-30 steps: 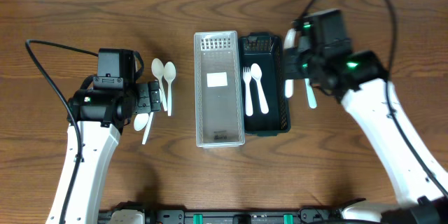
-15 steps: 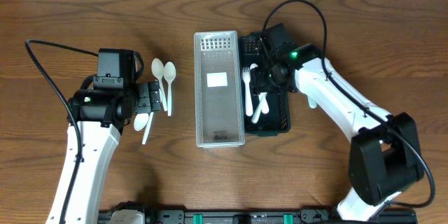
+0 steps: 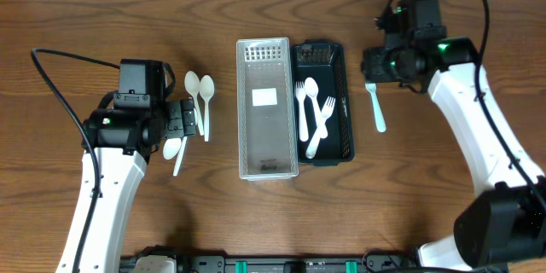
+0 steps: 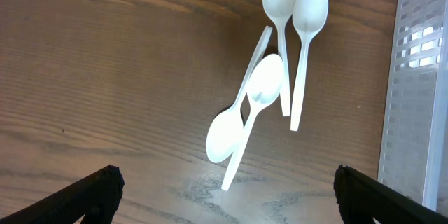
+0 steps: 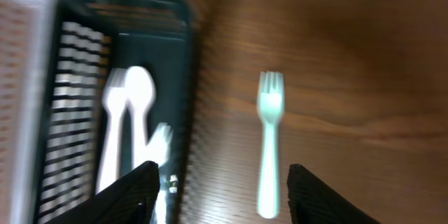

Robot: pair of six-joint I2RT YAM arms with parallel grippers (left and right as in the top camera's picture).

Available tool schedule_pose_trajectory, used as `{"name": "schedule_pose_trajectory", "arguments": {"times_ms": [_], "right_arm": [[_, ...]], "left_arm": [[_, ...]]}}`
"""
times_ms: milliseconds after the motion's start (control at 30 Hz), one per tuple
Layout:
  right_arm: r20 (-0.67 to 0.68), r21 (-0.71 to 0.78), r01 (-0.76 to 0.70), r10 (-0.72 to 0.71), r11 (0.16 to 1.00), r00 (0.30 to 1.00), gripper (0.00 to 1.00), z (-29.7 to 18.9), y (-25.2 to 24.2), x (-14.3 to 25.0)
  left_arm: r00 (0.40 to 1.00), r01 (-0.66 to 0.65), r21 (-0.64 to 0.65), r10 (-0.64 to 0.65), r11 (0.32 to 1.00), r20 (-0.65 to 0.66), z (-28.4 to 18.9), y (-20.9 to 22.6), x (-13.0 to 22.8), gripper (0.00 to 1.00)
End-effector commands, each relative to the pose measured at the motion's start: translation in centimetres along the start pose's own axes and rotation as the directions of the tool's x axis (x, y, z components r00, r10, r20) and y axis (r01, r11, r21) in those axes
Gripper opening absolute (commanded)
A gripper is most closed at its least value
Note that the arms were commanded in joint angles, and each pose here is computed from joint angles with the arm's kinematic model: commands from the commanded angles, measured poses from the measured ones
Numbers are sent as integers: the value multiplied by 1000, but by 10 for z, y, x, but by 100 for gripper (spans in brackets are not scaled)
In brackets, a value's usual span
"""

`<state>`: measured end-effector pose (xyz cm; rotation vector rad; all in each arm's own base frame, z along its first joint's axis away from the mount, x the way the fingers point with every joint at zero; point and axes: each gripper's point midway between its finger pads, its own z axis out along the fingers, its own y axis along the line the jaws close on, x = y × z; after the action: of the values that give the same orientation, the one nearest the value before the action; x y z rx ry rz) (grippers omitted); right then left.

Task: Pack container
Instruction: 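Grasp the last fork on the right with the right gripper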

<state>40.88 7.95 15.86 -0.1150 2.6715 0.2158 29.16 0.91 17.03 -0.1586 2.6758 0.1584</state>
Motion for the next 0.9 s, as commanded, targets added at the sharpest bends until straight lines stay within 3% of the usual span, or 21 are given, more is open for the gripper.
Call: {"name": "schedule_pose_trajectory", "arguments": {"times_ms": [0, 233, 400, 567, 667, 800, 867], "right_arm": [[-71, 20, 26, -24, 999, 997, 61, 23, -18, 11], [-247, 5, 117, -112, 993, 962, 55, 80, -29, 46], [-341, 105, 142, -98, 984, 935, 54, 111, -55, 66], [-399, 111, 145, -89, 983, 913, 51, 135, -61, 83], [-422, 114, 133, -73, 985, 904, 43, 143, -62, 90], [-430, 137, 82, -15, 987, 903, 18, 146, -63, 95], [-429, 151, 51, 19, 987, 903, 11, 144, -63, 95]], "left_arm": [[1000, 1, -14, -1, 1000, 9, -2, 4, -4, 98], [1000, 1, -14, -1, 1000, 9, -2, 4, -4, 98], [1000, 1, -14, -1, 1000, 9, -2, 4, -4, 98], [1000, 1, -14, -1, 1000, 9, -2, 4, -4, 98], [1000, 1, -14, -1, 1000, 9, -2, 4, -4, 98], [1000, 1, -14, -1, 1000, 9, -2, 4, -4, 98], [1000, 1, -14, -1, 1000, 9, -2, 4, -4, 98]]}}
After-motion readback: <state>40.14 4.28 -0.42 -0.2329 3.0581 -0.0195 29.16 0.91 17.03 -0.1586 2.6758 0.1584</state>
